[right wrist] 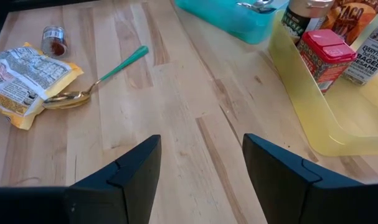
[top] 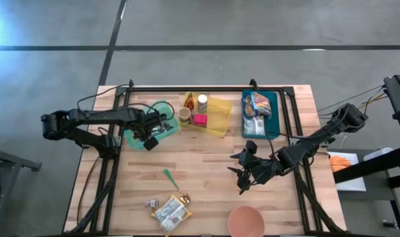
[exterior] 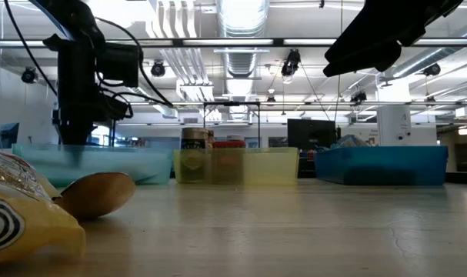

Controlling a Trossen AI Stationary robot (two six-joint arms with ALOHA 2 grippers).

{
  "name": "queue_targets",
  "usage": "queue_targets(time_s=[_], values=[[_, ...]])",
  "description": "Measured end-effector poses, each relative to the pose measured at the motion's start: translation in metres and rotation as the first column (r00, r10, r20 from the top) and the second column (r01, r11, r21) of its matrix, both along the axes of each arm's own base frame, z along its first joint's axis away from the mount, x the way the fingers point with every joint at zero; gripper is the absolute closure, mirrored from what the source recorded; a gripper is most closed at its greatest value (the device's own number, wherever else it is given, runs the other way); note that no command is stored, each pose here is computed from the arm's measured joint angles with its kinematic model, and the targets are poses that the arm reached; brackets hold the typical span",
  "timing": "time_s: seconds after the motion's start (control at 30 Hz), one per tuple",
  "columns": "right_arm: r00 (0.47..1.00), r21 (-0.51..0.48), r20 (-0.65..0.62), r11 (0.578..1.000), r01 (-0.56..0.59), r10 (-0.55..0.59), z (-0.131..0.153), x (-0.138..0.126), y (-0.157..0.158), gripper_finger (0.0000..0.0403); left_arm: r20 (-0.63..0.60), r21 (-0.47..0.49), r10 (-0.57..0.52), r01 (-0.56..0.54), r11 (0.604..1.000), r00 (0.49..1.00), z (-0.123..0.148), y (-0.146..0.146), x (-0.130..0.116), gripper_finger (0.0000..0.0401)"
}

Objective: Pick & Place Food Item
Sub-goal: Put the silver spoon into the green bin, then put the brown seasoning bottle into the yellow bin

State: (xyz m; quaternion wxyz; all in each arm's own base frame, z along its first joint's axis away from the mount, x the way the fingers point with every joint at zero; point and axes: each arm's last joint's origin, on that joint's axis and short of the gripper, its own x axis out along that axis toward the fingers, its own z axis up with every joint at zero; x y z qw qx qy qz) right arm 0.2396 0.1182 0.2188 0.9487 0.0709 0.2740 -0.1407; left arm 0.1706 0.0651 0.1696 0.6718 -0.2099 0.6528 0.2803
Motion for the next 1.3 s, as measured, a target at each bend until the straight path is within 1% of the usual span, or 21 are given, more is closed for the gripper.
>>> queue_targets(time_s=[0.13,0.27,0.43,0.8,0.87,0.97,1.3], values=[[1.0,0.0,0.0,1.0,0.0,0.0,0.0,0.0,0.0,0.0179,0.018,-0.019,-0.004,0.005,1.0,1.0,-0.0048,-0.0008,-0.0007,0.0401],[1.0,0.0,0.001,1.0,0.0,0.0,0.0001,0.0,0.0,0.0179,0.01,-0.023,-0.004,0.004,1.0,1.0,-0.0077,-0.0016,-0.0026,0.0401],[1.0,0.0,0.001,1.0,0.0,0.0,0.0001,0.0001,0.0,0.0179,0.012,-0.031,0.015,-0.015,0.999,1.0,-0.0078,-0.0018,-0.0027,0.0401],[1.0,0.0,0.001,1.0,0.0,0.0,0.0001,0.0001,-0.0001,0.0179,0.035,-0.036,0.11,-0.109,0.993,0.993,-0.0077,-0.0016,-0.0014,0.0401],[1.0,0.0,0.001,1.0,0.0,0.0,0.0001,0.0001,-0.0001,0.0179,0.036,-0.036,0.12,-0.119,0.992,0.992,-0.0077,-0.0016,-0.0013,0.0395],[1.0,0.0,0.001,1.0,0.0,0.0,0.0001,0.0001,-0.0001,0.0179,0.038,-0.043,0.133,-0.132,0.99,0.99,-0.0077,-0.0018,-0.0013,0.0371],[1.0,0.0,0.001,1.0,0.001,-0.001,0.0001,0.0002,-0.0002,0.0179,0.041,-0.055,0.137,-0.135,0.989,0.99,-0.0078,-0.0019,-0.0012,0.0251]])
